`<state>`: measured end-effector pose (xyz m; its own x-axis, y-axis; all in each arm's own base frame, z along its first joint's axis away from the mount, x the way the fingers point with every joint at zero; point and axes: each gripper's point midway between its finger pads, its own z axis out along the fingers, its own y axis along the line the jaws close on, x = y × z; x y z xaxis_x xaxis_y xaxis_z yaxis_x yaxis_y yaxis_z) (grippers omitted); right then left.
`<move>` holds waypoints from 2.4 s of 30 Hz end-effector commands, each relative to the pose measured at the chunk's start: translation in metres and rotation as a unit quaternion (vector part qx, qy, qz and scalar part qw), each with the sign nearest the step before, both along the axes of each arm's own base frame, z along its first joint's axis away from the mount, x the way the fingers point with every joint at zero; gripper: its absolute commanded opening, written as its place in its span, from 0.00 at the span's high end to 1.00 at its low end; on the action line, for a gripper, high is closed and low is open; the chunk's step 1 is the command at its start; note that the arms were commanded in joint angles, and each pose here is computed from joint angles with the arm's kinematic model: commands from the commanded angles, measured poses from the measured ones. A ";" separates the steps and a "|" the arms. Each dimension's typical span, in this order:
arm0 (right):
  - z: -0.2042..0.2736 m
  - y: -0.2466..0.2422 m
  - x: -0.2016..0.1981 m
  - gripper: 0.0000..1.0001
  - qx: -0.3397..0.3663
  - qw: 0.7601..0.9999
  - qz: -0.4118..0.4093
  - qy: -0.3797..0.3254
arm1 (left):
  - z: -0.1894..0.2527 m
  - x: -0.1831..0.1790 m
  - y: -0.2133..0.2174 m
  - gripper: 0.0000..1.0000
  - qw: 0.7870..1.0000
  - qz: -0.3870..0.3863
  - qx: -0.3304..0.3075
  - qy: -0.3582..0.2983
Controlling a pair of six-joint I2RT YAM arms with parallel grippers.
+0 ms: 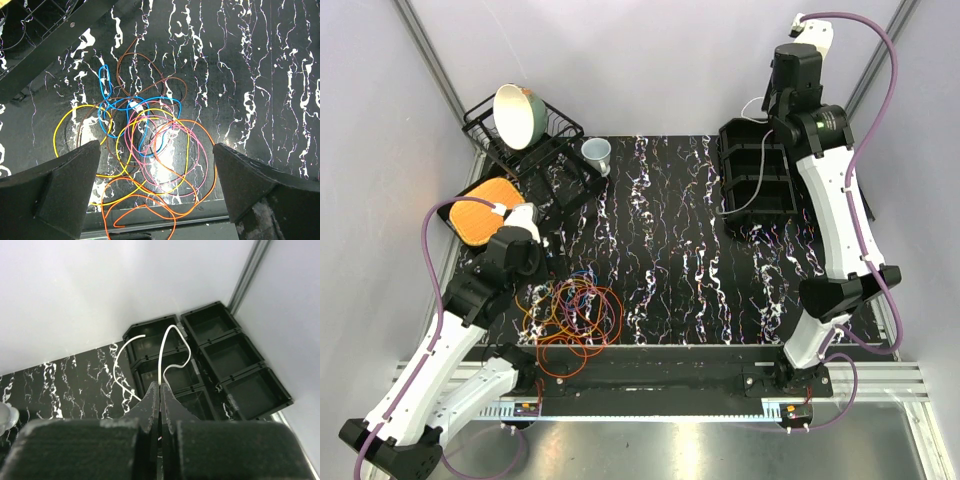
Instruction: Untangle the cables
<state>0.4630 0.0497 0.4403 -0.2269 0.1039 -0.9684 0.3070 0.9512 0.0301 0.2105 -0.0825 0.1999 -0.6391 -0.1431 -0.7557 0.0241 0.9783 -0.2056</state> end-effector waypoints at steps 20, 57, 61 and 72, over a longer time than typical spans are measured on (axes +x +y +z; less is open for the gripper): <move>-0.116 -0.036 -0.011 1.00 0.057 0.994 -0.051 0.072 | 0.007 0.009 0.002 0.01 1.000 0.007 0.003 -0.023; -0.292 0.031 0.056 1.00 0.271 0.928 0.056 0.249 | 0.003 0.011 0.003 0.01 1.000 0.008 0.005 -0.015; -0.287 0.046 0.058 1.00 0.307 0.916 0.079 0.244 | 0.002 0.011 0.003 0.01 1.000 0.010 0.005 -0.012; -0.274 0.058 0.068 1.00 0.392 0.886 0.111 0.223 | 0.002 0.011 0.003 0.01 1.000 0.010 0.004 -0.013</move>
